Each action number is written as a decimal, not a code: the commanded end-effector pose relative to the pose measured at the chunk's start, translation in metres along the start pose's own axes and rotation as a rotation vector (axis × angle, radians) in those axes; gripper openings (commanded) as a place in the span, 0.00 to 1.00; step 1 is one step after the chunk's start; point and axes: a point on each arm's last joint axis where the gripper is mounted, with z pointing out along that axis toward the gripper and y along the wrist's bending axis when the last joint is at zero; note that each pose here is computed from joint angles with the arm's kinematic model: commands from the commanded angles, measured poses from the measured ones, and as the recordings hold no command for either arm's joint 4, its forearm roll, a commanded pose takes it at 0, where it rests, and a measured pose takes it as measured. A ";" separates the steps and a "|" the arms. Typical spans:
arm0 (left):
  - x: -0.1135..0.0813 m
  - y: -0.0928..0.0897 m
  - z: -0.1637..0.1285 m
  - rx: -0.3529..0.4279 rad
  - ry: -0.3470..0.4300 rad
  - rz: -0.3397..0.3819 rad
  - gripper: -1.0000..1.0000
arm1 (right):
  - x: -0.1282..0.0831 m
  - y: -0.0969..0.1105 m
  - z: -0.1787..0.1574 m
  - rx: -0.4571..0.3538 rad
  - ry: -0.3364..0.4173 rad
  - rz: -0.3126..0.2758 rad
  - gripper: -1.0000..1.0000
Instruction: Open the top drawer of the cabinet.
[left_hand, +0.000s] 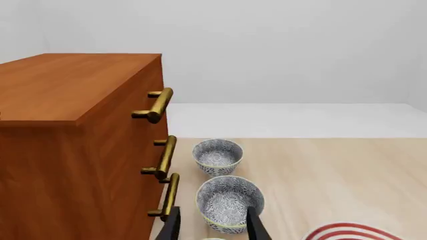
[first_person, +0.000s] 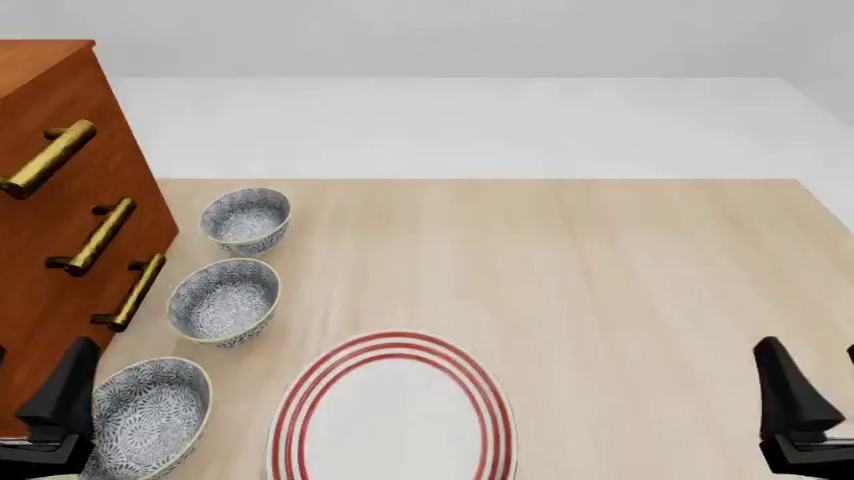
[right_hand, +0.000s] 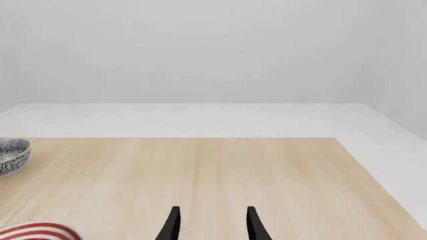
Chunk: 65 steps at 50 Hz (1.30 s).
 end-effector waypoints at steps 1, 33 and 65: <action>0.000 0.000 0.000 0.000 0.000 0.005 1.00 | -0.001 0.000 0.001 0.000 0.001 0.000 1.00; -0.013 0.001 -0.001 -0.020 -0.059 0.160 1.00 | -0.002 0.000 0.000 0.000 0.000 -0.001 1.00; -0.030 -0.002 -0.003 -0.019 -0.206 0.470 1.00 | -0.002 0.000 0.000 -0.001 0.001 -0.001 1.00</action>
